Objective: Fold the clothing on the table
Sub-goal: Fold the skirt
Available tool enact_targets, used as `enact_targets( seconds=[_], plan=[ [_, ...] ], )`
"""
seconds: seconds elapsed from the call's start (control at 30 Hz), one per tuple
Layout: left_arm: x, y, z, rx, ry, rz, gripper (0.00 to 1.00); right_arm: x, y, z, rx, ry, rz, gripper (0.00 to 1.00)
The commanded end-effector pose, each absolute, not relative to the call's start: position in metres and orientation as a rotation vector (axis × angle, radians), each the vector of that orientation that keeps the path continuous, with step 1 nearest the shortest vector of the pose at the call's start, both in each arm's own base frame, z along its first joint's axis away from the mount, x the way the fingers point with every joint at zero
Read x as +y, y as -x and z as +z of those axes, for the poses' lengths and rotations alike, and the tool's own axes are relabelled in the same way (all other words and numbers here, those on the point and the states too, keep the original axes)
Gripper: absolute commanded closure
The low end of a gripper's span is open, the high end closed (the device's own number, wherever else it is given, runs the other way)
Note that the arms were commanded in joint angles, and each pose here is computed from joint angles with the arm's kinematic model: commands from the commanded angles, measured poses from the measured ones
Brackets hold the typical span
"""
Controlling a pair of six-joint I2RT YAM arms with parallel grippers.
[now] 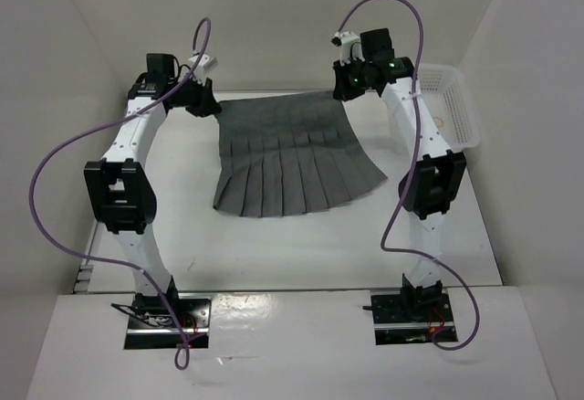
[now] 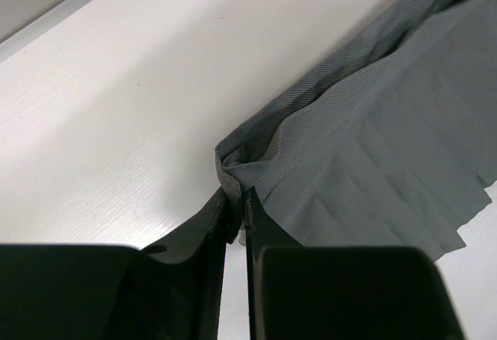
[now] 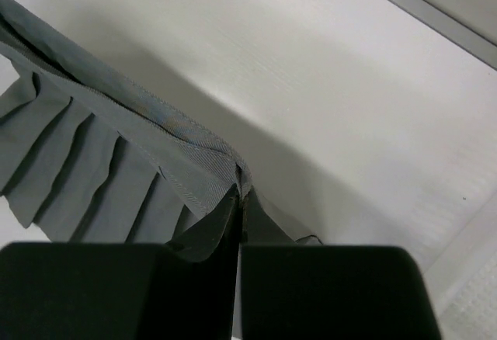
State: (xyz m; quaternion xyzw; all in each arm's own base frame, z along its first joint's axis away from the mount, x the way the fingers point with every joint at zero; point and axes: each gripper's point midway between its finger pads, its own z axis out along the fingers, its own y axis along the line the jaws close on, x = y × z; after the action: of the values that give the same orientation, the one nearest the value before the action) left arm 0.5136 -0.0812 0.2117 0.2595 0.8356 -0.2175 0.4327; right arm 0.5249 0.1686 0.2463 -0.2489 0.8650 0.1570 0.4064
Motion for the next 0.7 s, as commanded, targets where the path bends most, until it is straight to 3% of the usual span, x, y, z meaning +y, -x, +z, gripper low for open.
enact_targets(
  seconds=[0.0,0.3,0.67],
  plan=[
    [-0.054,-0.508,0.23,2.061,-0.602,-0.404,1.0,0.154,-0.512,0.265,2.137,0.644,0.28,1.0],
    [-0.061,-0.458,0.219,2.108,-0.637,-0.396,1.0,0.133,-0.47,0.241,2.176,0.711,0.165,1.0],
    [-0.08,-0.364,0.193,2.205,-0.947,-0.519,1.0,0.117,-0.418,0.23,2.236,0.935,0.129,1.0]
  ],
)
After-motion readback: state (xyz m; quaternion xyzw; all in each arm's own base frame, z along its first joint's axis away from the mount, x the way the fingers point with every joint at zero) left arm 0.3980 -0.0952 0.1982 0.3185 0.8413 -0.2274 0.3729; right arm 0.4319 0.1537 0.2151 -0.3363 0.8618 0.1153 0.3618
